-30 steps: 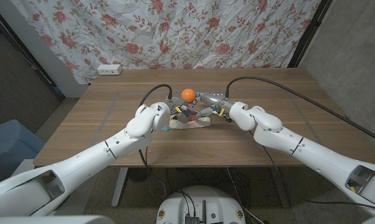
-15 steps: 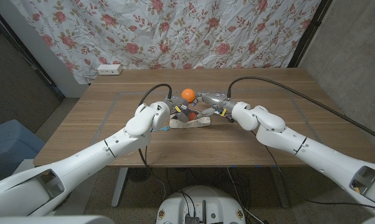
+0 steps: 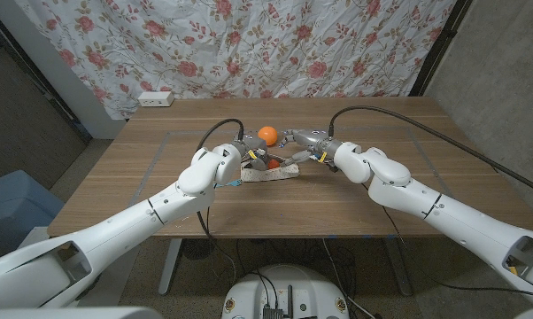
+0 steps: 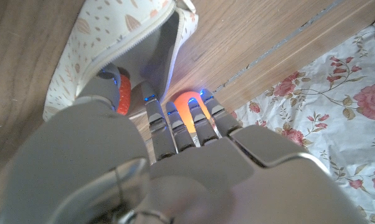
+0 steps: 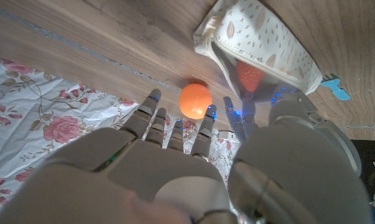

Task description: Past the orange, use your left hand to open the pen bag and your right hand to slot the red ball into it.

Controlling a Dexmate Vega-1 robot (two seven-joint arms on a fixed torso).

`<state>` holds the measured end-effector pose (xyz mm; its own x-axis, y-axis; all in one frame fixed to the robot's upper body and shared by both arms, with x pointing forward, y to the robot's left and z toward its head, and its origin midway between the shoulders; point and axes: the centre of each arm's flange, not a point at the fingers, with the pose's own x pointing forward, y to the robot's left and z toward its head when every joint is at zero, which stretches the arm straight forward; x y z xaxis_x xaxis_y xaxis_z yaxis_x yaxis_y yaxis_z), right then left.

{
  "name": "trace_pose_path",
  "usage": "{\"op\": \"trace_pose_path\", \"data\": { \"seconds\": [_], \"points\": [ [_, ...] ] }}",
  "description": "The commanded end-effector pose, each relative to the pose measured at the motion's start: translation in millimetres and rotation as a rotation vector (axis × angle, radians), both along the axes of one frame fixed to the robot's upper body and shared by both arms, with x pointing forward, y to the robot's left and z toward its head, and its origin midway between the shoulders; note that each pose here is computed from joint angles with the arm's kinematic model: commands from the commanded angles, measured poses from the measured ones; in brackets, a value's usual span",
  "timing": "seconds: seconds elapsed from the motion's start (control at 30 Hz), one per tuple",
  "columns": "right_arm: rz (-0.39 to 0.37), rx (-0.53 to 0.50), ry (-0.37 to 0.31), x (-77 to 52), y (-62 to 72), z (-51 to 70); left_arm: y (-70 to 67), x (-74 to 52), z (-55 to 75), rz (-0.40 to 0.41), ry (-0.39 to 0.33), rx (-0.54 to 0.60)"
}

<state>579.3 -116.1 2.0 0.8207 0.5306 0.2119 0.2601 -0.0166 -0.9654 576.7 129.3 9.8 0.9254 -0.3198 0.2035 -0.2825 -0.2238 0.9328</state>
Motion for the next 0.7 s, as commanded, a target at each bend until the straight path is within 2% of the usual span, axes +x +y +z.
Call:
{"op": "trace_pose_path", "data": {
  "seconds": [0.03, 0.3, 0.7],
  "points": [
    [-0.033, 0.0, -0.017, -1.0, -6.7, 3.8, 1.5, -2.7, 2.1, -0.011, -0.033, -0.031],
    [-0.048, -0.004, -0.028, -1.7, -12.0, 7.9, 3.8, -7.5, 8.3, -0.025, -0.032, -0.083],
    [-0.06, 0.016, -0.034, -4.4, -20.7, 8.4, 8.2, -19.1, 19.1, -0.034, -0.054, -0.087]
  ]
}}
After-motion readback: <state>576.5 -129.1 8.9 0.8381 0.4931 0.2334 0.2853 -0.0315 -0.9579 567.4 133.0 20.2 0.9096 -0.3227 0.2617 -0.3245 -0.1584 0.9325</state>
